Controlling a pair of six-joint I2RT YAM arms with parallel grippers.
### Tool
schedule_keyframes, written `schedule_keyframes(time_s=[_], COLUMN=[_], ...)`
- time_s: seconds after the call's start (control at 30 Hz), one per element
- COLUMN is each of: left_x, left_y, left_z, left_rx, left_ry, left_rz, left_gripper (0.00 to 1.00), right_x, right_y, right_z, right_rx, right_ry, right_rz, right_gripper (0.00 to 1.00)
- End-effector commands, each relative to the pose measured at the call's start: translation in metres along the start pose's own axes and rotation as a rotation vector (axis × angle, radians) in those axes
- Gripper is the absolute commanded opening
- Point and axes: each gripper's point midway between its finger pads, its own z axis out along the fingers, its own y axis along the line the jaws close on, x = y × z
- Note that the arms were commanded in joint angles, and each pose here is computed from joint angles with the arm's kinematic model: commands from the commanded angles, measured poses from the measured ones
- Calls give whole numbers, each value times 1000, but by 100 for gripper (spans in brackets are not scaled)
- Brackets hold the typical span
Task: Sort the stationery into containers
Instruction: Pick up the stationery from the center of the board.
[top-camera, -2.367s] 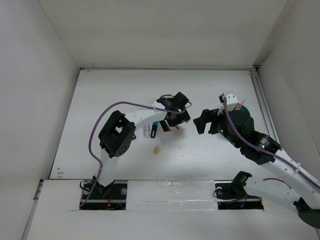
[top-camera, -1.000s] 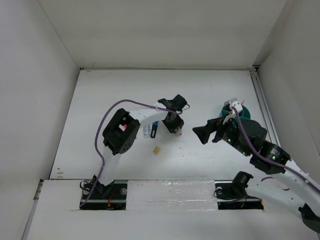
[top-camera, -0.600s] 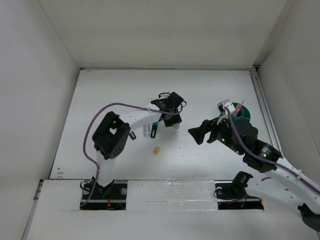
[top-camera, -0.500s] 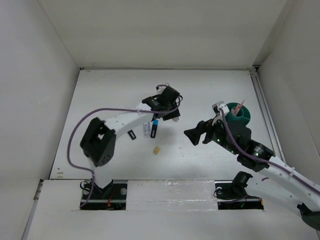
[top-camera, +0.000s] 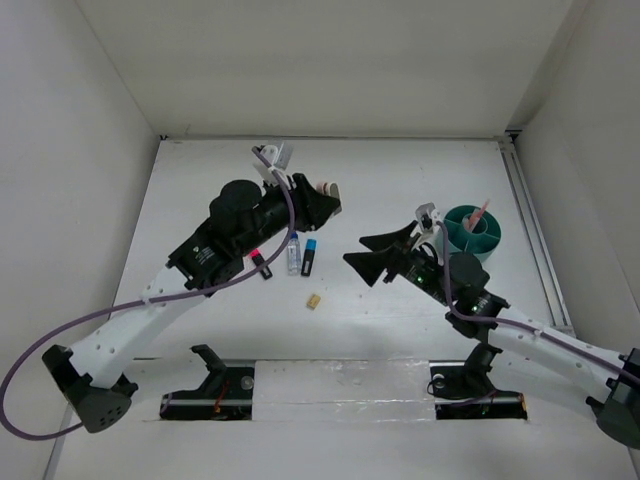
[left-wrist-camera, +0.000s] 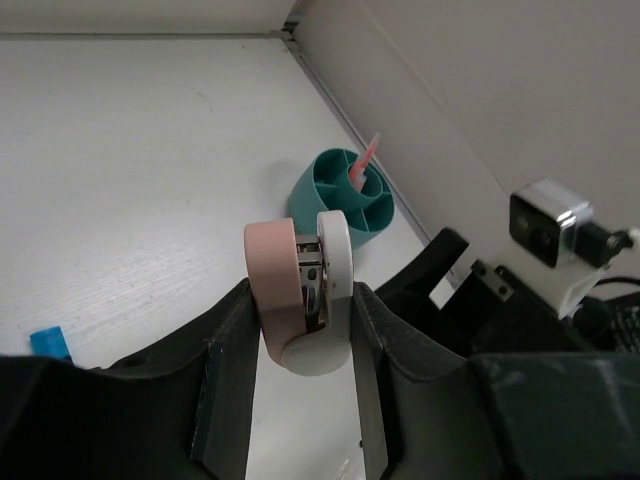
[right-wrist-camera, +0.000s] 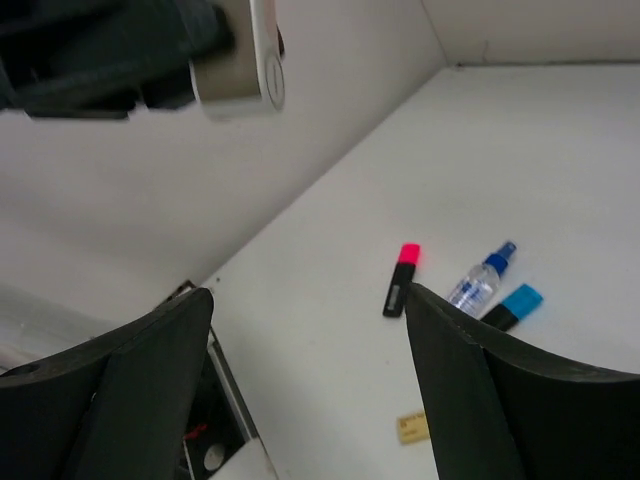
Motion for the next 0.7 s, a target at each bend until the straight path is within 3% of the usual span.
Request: schedule_keyframes(time_s=[0.0,0.23,0.57,0.67], left_x=[-2,-3,4,10], left_y=[-12,-11,-12,-9], left_z=[-11,-27,-26,-25], left_rx=[103,130,149,149], left_ry=[-42,-94,-72,-41], left_rz=[83,120,130,183], left_gripper=[0,0,0,0], right_x=[-50,-50,-65,-63], right_y=[35,43,57,52], right_z=[8,34,45,48], right_rx=[-137,-81,-44,-9], right_ry=[-206,-230,-298,-263], right_rz=[12,-34,-77,-119], right_gripper=[83,80,74,74])
